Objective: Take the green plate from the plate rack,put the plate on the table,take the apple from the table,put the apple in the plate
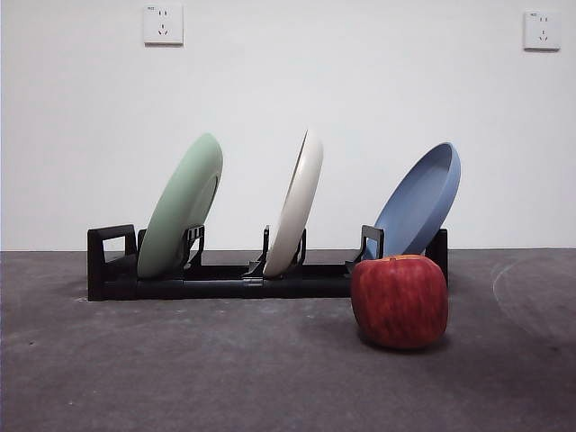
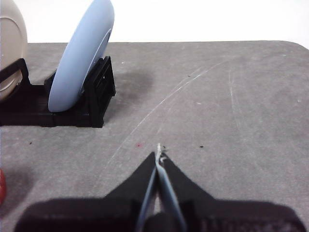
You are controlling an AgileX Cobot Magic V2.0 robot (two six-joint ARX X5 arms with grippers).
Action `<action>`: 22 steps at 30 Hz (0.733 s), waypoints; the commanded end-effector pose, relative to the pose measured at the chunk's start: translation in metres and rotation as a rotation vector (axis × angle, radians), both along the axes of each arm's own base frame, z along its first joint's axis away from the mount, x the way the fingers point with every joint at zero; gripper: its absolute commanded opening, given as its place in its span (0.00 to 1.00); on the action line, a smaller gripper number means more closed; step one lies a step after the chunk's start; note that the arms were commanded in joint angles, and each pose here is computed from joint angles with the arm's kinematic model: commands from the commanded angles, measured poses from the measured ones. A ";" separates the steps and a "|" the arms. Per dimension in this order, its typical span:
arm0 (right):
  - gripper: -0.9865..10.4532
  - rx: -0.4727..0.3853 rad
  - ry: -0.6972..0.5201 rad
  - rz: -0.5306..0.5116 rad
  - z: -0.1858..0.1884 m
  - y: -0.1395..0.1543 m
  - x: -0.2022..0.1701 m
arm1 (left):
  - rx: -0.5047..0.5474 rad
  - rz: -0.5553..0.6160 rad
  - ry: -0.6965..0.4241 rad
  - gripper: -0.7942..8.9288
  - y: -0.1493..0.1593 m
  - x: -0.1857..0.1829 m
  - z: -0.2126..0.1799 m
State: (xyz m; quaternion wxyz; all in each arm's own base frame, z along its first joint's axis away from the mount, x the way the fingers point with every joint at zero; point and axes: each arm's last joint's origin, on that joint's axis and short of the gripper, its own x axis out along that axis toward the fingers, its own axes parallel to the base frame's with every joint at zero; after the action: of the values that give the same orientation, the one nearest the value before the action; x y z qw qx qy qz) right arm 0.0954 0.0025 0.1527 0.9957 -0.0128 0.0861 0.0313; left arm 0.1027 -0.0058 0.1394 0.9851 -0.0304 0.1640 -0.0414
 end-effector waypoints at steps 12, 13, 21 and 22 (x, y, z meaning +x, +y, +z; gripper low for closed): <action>0.09 0.274 0.019 -0.039 -0.002 0.000 0.000 | -0.118 0.015 -0.028 0.08 -0.001 0.001 0.003; 0.09 0.328 0.021 -0.049 -0.002 0.000 0.000 | -0.155 0.004 -0.027 0.08 -0.001 0.001 0.004; 0.08 0.486 -0.010 0.016 0.033 0.002 -0.003 | -0.349 -0.235 -0.049 0.08 -0.009 -0.001 0.040; 0.08 0.486 -0.013 0.037 0.042 0.003 -0.004 | -0.355 -0.256 -0.058 0.08 -0.009 -0.002 0.049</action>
State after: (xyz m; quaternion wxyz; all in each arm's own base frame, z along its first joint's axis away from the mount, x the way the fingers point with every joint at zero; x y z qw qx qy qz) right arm 0.0925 0.0053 0.1863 0.9719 0.2121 0.0808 0.0621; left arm 0.1015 -0.0148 0.1820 0.9589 -0.1685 0.1327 -0.1860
